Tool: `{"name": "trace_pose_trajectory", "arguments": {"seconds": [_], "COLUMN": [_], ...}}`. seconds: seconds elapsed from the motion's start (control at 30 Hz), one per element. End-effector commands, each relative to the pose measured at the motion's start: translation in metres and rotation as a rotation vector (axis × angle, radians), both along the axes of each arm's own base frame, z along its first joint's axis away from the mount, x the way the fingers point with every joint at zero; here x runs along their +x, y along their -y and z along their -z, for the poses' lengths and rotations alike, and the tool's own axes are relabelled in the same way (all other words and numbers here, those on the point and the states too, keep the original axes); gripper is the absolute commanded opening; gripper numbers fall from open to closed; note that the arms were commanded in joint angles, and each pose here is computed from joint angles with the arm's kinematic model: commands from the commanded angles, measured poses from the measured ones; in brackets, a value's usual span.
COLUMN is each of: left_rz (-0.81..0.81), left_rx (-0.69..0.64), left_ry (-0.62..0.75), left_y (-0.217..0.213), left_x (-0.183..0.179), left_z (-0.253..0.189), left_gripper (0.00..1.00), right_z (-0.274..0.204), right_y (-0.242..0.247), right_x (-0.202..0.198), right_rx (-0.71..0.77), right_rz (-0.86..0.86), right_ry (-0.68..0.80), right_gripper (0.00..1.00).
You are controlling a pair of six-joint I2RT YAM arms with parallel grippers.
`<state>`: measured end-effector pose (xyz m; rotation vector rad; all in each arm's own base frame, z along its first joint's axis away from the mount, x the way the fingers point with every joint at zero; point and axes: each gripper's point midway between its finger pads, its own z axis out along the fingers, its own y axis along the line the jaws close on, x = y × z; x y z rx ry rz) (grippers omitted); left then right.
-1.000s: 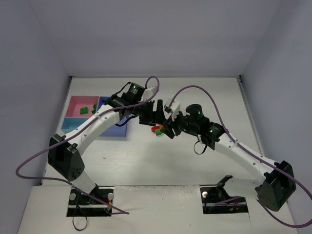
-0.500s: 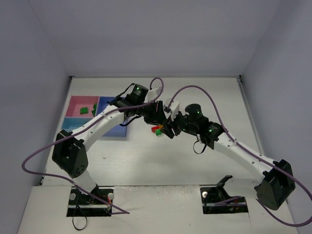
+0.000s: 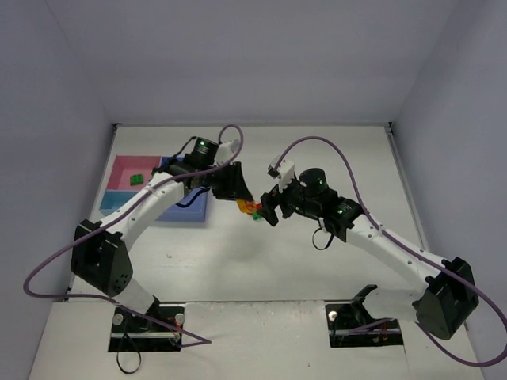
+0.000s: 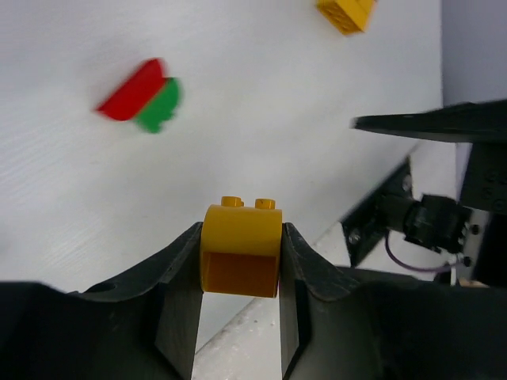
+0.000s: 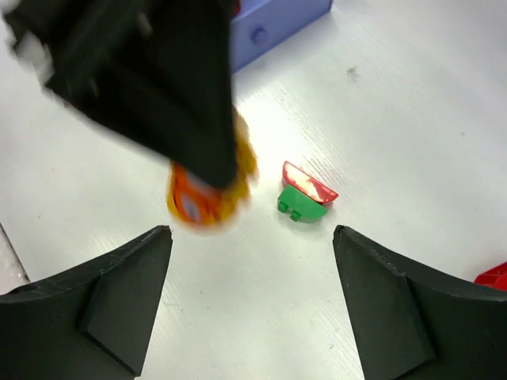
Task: Sort the legos into containers by color
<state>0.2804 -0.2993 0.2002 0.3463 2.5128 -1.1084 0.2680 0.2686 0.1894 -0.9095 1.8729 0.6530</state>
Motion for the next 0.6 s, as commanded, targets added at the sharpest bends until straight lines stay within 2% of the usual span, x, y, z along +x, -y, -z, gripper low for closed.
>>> {"name": "trace_pose_trajectory", "arguments": {"seconds": [0.0, 0.13, 0.17, 0.3, 0.4, 0.57], "left_rz": [-0.172, -0.396, -0.503, -0.765, -0.948, -1.053], "left_rx": [0.102, 0.245, 0.309, 0.459, 0.516, 0.549], "left_ry": [0.115, 0.158, 0.162, 0.140, 0.099, 0.063], "left_y": [-0.068, -0.152, -0.187, -0.276, -0.331, -0.366], "left_x": [0.030, 0.053, 0.063, 0.068, 0.071, 0.081], "left_z": [-0.020, -0.025, -0.023, -0.017, -0.007, 0.007], "left_gripper": [0.06, 0.06, 0.06, 0.06, 0.07, 0.12], "right_z": [-0.032, -0.032, -0.030, -0.023, -0.014, -0.006], "right_y": [0.005, 0.021, 0.026, 0.043, 0.054, 0.070], "right_x": [0.023, 0.031, 0.033, 0.036, 0.034, 0.030], "right_rx": [0.074, 0.089, 0.098, 0.106, 0.108, 0.132], "right_rz": [0.117, 0.217, 0.246, 0.340, 0.390, 0.444], "right_ry": [0.049, 0.019, 0.004, -0.033, -0.063, -0.101], "right_gripper": [0.80, 0.82, 0.82, 0.82, 0.82, 0.82]}}
